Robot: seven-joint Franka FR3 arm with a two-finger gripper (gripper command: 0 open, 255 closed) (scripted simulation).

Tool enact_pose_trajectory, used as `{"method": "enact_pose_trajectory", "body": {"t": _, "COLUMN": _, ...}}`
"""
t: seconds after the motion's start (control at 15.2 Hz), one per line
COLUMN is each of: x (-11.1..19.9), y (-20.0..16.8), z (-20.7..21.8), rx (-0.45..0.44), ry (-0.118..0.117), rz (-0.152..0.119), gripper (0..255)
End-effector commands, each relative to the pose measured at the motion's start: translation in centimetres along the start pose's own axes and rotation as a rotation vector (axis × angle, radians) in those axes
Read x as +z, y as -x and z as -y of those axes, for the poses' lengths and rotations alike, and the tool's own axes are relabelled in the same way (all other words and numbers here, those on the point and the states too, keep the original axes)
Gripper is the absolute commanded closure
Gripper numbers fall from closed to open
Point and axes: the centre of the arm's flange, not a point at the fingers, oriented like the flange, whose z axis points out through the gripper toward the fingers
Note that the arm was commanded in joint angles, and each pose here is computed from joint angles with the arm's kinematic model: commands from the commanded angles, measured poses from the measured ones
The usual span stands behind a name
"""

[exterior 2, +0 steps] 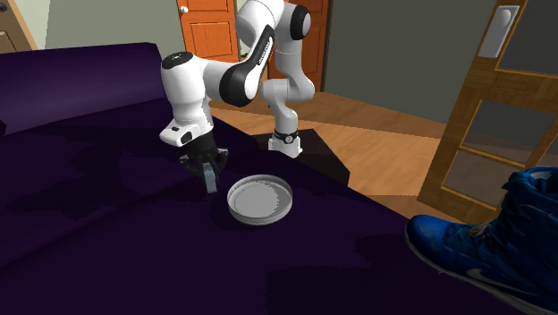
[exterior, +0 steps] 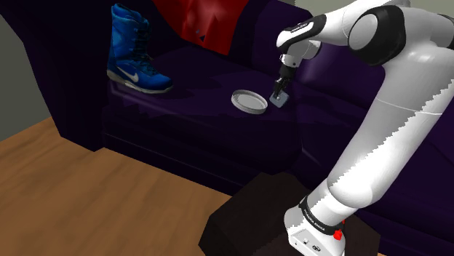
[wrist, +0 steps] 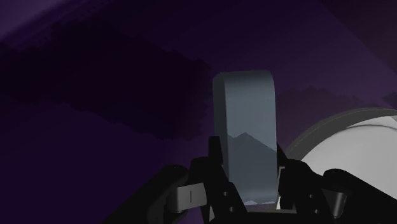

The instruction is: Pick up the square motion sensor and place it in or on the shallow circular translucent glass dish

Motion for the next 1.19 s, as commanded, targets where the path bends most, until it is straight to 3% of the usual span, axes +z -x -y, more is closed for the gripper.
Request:
{"method": "enact_pose_trajectory", "body": {"t": 0.0, "x": -1.0, "y": 0.1, "z": -0.1, "rx": 0.000, "ry": 0.000, "rz": 0.000, "gripper": 255}}
{"method": "enact_pose_trajectory", "body": {"t": 0.92, "x": -8.4, "y": 0.7, "z": 0.4, "rx": 0.000, "ry": 0.000, "rz": 0.000, "gripper": 255}}
{"method": "enact_pose_trajectory", "body": {"t": 1.12, "x": -8.5, "y": -1.5, "z": 3.7, "rx": 0.000, "ry": 0.000, "rz": 0.000, "gripper": 255}}
